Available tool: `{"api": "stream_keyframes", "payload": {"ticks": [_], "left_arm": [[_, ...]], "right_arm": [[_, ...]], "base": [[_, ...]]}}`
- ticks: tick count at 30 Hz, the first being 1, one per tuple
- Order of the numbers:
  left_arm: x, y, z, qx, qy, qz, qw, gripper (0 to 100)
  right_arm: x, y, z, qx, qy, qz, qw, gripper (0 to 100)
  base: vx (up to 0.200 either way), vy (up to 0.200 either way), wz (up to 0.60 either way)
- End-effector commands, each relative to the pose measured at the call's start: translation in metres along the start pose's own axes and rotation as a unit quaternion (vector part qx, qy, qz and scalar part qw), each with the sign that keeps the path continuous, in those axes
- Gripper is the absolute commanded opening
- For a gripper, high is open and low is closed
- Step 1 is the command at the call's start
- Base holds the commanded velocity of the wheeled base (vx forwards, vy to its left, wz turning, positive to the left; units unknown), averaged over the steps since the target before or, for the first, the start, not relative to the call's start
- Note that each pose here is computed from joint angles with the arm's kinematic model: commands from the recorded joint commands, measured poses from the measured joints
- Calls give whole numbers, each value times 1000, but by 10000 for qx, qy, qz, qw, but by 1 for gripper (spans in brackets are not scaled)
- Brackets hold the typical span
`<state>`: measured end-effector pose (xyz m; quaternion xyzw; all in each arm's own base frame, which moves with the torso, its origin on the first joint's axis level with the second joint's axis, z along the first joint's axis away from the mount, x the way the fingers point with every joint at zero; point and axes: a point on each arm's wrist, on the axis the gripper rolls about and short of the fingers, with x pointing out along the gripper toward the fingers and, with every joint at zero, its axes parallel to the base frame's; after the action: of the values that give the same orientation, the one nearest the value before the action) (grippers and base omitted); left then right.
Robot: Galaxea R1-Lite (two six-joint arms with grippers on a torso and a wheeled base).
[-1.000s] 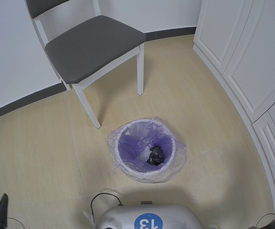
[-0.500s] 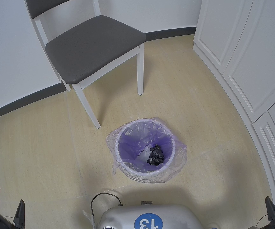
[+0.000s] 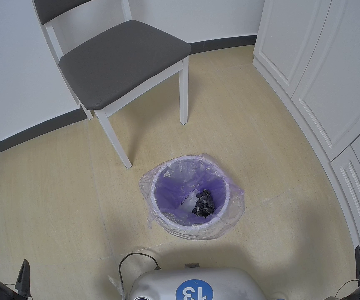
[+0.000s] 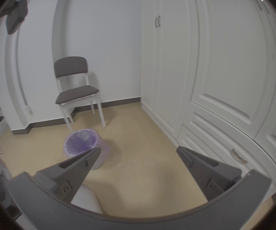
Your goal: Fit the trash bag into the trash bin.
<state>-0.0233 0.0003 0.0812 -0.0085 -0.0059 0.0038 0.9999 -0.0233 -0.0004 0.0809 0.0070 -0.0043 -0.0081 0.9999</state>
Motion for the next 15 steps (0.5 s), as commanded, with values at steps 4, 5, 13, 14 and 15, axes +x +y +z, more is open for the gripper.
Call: {"api": "stream_keyframes", "payload": {"ticks": [4,5,13,14,15], "left_arm": [[1,0,-5,70,51,24,10000,100],[1,0,-5,70,51,24,10000,100],[1,0,-5,70,51,16,10000,100],[1,0,-5,70,51,16,10000,100],[1,0,-5,70,51,24,10000,100]], "right_arm": [[0,-1,-5,-48,49,-173,9998,100],[0,-1,-5,-56,56,-173,9998,100],[0,-1,-5,-117,50,-165,9998,100],[0,-1,-5,-102,50,-165,9998,100],[0,-1,-5,-94,49,-165,9998,100]], "base": [[0,0,0],[0,0,0],[0,0,0],[0,0,0],[0,0,0]]}}
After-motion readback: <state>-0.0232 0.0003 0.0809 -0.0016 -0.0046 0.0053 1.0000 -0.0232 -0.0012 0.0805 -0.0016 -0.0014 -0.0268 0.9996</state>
